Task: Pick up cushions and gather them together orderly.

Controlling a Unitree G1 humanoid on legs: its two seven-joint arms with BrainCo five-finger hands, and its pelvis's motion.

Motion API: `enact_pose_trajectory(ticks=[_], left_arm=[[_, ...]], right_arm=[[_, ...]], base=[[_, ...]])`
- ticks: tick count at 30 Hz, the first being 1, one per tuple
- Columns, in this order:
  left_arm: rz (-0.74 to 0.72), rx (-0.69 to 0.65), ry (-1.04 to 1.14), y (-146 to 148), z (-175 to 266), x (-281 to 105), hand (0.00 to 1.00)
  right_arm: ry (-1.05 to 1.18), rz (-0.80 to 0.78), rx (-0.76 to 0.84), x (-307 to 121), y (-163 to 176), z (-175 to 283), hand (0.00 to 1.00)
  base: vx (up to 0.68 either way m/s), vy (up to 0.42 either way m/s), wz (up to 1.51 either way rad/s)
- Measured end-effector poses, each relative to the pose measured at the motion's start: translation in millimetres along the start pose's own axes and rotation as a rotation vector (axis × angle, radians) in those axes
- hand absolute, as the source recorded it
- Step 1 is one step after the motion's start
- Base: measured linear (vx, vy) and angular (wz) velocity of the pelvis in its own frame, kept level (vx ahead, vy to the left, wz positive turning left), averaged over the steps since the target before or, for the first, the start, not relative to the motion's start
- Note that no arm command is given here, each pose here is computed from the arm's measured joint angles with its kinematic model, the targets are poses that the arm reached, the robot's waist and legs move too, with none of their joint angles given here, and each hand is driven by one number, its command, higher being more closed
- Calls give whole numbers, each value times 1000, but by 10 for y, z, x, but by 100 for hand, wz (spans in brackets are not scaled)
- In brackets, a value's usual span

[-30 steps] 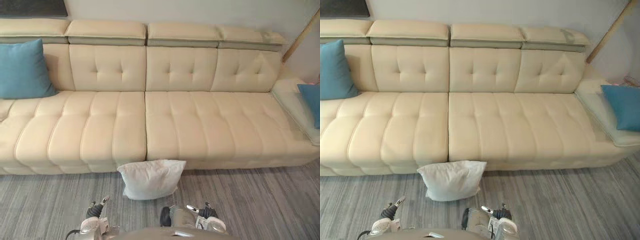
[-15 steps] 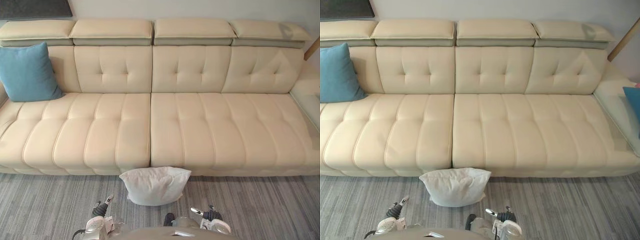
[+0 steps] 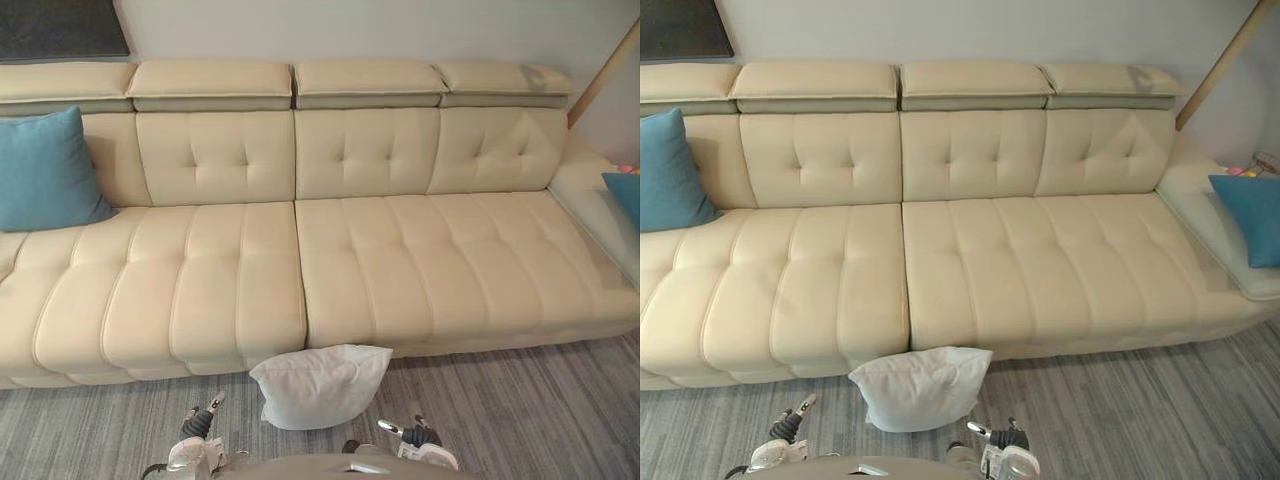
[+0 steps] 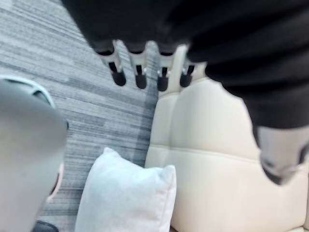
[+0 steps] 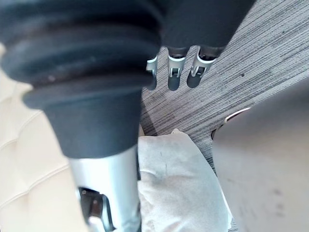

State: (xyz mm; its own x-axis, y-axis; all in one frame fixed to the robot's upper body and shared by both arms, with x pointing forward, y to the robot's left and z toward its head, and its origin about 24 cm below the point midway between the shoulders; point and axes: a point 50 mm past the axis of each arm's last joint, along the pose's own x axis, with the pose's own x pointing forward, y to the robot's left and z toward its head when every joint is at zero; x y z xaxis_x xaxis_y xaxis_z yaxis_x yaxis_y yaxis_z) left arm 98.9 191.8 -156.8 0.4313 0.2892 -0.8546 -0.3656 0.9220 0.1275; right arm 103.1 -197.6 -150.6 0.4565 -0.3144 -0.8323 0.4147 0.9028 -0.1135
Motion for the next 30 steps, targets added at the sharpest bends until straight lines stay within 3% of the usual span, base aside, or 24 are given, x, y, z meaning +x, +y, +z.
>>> enact_pose_trajectory(ticks=[11,14,17,21,30], left_arm=[[-28,26,1,-88,-22,-18,0],[-9,35,-67,-66,169,8,0],[16,-34,-171,-87,502,29,0],[40,-78,-262,-20,758,21,0],[51,-149,-526,11,1644,-62,0]], right_arm=[[-29,-10,-47,27,-54,91,0],[-167,35,-138,11,106,406,0],[-398,65,-191,-62,292,998,0],[-617,-18,-200,-196,148,1562,0],[-945,-86,-47,-594,242,2504,0]], base=[[2,-11,0],[-166,-54,-16],[-274,-71,-24],[-256,-49,-20],[-118,-35,-4]])
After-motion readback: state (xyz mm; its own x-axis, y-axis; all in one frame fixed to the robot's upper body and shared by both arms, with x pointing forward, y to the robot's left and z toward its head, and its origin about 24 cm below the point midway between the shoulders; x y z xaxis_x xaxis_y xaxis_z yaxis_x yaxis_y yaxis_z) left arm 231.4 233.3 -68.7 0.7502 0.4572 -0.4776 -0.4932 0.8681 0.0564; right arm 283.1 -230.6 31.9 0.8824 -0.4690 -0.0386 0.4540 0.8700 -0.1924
